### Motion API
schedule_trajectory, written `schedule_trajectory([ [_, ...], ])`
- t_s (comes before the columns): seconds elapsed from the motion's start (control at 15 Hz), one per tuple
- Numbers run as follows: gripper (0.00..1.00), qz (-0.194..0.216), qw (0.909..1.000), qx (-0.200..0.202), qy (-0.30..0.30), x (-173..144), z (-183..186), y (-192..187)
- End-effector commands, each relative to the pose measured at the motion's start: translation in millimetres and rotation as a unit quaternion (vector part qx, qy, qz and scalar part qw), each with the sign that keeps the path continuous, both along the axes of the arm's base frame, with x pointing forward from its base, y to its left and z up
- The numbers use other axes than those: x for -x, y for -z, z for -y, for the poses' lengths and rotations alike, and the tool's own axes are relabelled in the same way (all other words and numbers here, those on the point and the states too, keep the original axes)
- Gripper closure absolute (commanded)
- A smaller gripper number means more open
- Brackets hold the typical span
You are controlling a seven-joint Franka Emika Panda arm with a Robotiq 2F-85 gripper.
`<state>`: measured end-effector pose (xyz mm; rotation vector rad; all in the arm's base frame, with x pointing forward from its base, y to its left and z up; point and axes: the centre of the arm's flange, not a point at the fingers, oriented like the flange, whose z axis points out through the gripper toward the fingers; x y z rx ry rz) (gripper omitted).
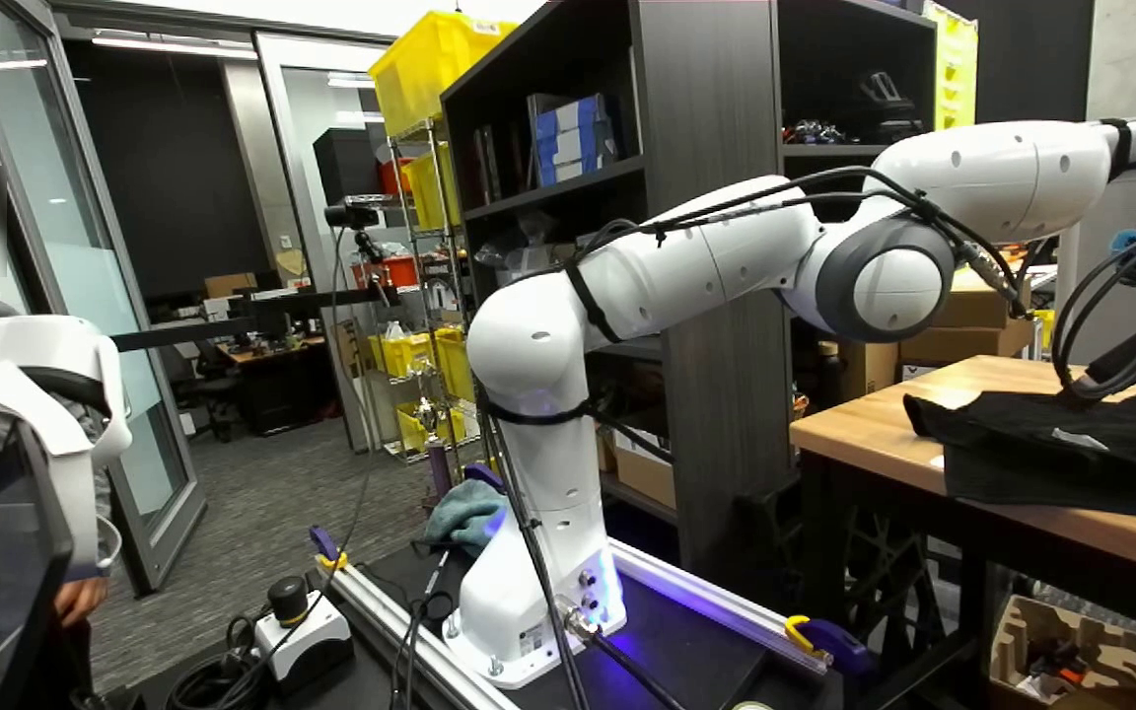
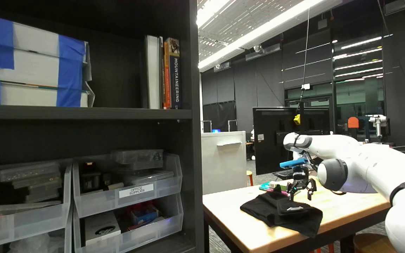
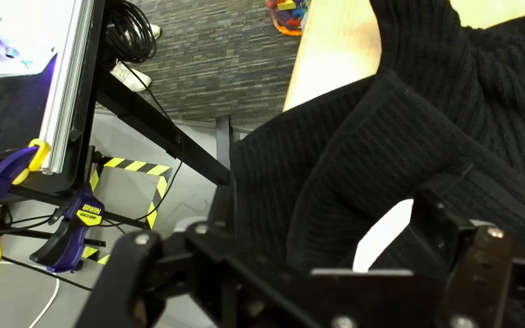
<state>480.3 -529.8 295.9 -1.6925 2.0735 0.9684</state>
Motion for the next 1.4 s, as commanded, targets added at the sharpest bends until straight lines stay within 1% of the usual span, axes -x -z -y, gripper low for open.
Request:
schedule_trajectory([
  [0.0,0.00,0.024,0.9991,-0.036,0.002,-2.7,-15.2,11.3],
  [0.13,0.00,0.032,0.9983,-0.048,0.005,-5.4,-15.7,17.4],
  [0.2,0.00,0.037,0.9982,-0.046,0.009,-5.3,-15.1,18.8],
  [0.4,0.00,0.034,0.9989,-0.025,0.021,-1.1,-6.5,18.6],
  [0.6,0.00,0.043,0.9985,0.002,0.034,3.0,0.5,16.4],
  [1.0,0.00,0.048,0.9980,0.015,0.037,0.3,2.5,17.9],
  [1.13,0.00,0.043,0.9981,0.026,0.037,-2.6,-0.9,22.4],
  [1.2,0.00,0.031,0.9978,0.042,0.041,-5.6,-2.1,29.4],
  [1.33,0.00,0.013,0.9970,0.059,0.049,-12.1,-1.3,38.7],
])
